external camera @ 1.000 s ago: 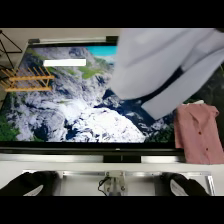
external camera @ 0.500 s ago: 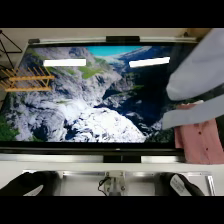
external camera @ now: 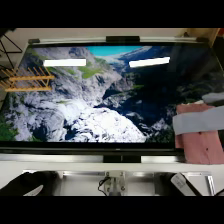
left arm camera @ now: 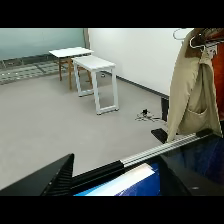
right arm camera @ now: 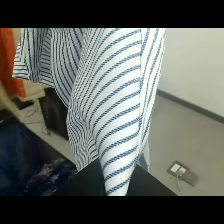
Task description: Fold the shirts.
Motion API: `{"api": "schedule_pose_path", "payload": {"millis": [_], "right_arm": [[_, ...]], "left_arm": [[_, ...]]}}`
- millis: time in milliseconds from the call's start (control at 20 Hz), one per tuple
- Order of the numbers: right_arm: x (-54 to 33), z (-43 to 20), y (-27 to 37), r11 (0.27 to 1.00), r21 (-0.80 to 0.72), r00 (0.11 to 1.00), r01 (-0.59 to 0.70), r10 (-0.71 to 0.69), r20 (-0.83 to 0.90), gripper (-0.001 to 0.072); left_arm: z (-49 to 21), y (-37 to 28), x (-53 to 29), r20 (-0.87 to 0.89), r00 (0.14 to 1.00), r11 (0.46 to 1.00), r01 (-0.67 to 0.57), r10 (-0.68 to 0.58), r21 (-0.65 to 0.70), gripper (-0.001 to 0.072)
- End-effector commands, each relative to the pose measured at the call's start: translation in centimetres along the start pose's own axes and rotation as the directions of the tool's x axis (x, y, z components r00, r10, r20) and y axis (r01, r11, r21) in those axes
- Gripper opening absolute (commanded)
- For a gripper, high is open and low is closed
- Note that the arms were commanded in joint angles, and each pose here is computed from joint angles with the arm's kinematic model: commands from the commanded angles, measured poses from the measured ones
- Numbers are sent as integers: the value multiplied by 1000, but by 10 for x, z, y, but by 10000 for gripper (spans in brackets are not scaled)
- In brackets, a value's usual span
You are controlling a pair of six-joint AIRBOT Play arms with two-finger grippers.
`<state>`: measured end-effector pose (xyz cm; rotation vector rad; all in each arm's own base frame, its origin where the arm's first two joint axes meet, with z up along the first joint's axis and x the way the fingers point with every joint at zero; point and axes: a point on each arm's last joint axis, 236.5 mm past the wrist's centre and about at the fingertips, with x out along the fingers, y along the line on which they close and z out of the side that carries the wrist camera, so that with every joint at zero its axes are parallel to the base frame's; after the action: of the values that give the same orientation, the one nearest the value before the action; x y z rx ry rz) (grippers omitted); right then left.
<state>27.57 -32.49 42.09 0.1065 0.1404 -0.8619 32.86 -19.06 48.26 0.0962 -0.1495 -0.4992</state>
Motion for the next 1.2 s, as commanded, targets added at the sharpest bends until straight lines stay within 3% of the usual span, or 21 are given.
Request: {"api": "schedule_pose_path", "payload": {"millis": [0,200,350,750,1150], "right_arm": [[10,3,-44,994,43,995,96,-97,24,55],[34,-10,-81,984,57,986,168,-168,1,55],[40,7,-89,983,30,979,182,-183,86,55],[66,2,-140,964,97,958,247,-258,124,55],[69,2,-191,938,202,933,283,-318,171,55]], "left_arm": [[-9,0,0,-37,999,1000,2,-2,0,609],[-20,-1,-1,-85,996,1000,5,-5,-4,609],[-32,-1,-1,-133,991,1000,6,-6,-1,609],[-70,-4,0,-279,960,1000,13,-12,3,608],[-85,-6,11,-313,950,999,0,-17,-54,608]]}}
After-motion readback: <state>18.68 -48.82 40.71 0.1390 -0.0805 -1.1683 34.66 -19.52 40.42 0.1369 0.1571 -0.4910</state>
